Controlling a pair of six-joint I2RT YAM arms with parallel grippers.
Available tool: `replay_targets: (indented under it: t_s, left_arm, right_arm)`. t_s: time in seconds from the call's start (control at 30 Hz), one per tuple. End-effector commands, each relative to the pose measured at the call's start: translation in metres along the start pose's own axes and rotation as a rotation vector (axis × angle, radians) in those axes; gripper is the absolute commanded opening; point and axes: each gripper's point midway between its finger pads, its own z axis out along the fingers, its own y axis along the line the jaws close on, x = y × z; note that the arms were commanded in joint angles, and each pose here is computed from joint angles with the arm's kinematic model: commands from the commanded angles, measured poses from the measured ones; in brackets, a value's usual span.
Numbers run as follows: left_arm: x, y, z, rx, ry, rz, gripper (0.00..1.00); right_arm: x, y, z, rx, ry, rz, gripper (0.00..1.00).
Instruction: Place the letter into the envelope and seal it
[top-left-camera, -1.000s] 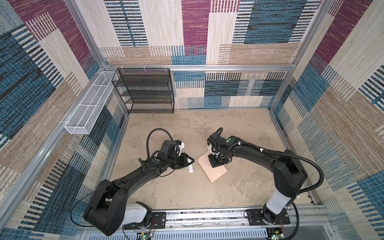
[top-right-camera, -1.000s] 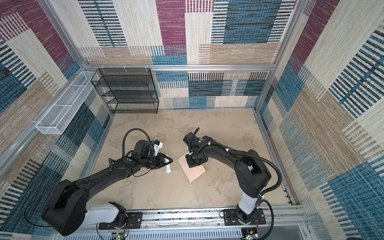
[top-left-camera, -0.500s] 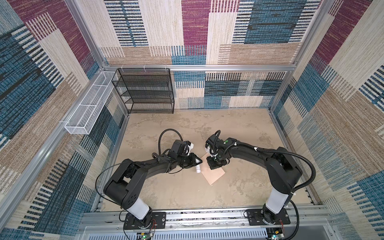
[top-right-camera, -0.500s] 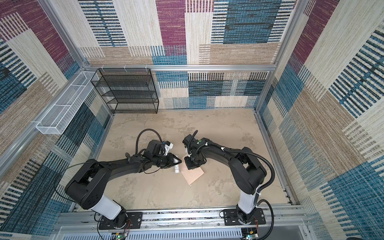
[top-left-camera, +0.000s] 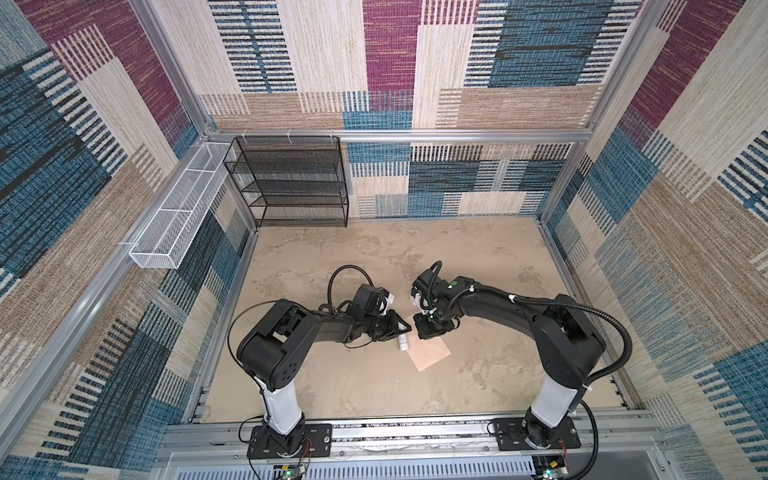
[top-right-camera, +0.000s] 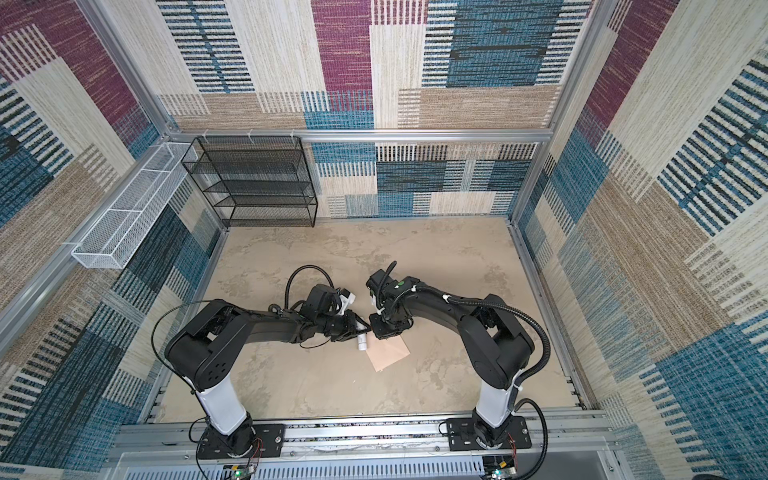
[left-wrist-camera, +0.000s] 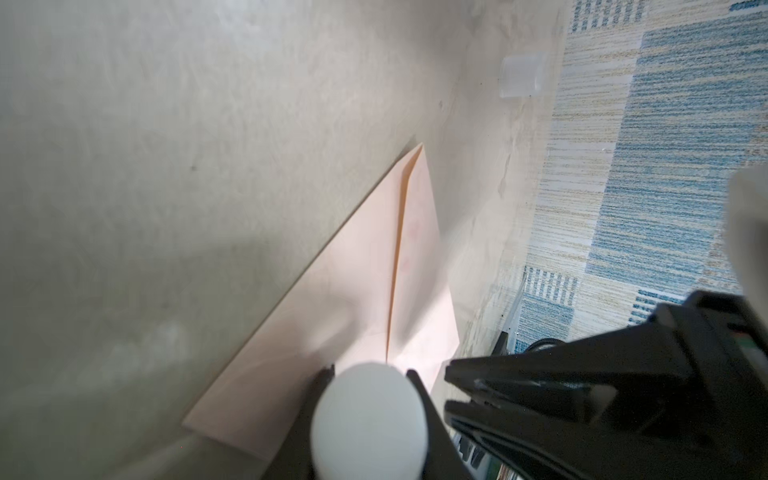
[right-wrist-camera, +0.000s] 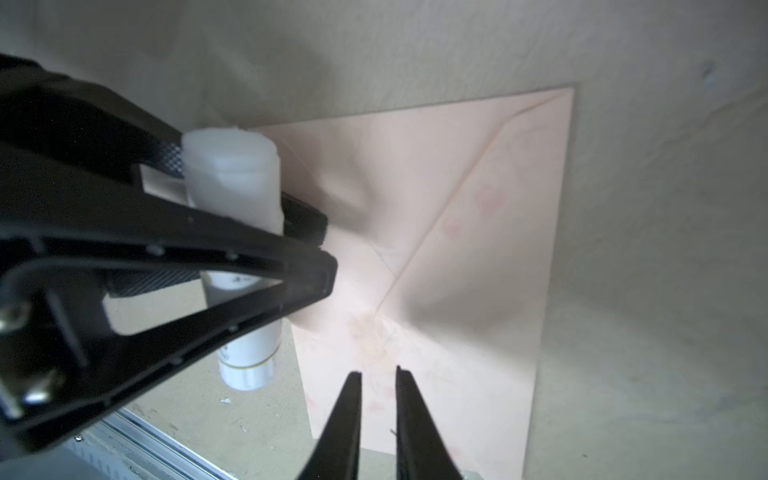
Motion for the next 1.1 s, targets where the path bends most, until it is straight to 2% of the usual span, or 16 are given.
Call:
replay_targets:
  t_s: [0.0,0.2,0.43,0.6,0.7,0.83,0.93,1.0,1.07]
  left_arm:
    - [0.005,0.009,0.000,-0.037,0.016,0.000,0.03]
    - [0.002,-0.002,-0.006,-0.017,0.005,0.023,0.04]
    - [-0.013,-0.064,-0.031,0.112,-0.037,0.127,0.08]
    - [-0.020,-0.092,-0.054,0.108,-0.071,0.200,0.09]
    - [-0.026,-0.108,-0.073,0.083,-0.109,0.273,0.09]
    - [-0.038,-0.136,-0.105,0.049,-0.204,0.391,0.11]
    - [-0.046,-0.159,-0.132,0.041,-0.288,0.482,0.11]
    - [-0.050,-0.174,-0.149,0.047,-0.343,0.540,0.11]
    - [-0.050,-0.189,-0.163,0.068,-0.385,0.591,0.12]
  right_arm:
    - [-0.008,0.002,-0.013,0.004,-0.041,-0.001,0.29]
    - [-0.020,0.002,-0.049,0.017,-0.128,0.003,0.32]
    - [-0.043,0.011,-0.092,-0.050,-0.317,-0.002,0.33]
    - [-0.061,0.023,-0.148,-0.121,-0.563,-0.035,0.35]
    - [-0.065,0.031,-0.195,-0.168,-0.776,-0.079,0.41]
    - [-0.043,0.051,-0.254,-0.305,-1.091,-0.257,0.46]
    - [-0.017,0.058,-0.275,-0.391,-1.270,-0.363,0.53]
    - [-0.005,0.060,-0.276,-0.431,-1.323,-0.394,0.57]
    - [0.001,0.064,-0.269,-0.482,-1.321,-0.415,0.59]
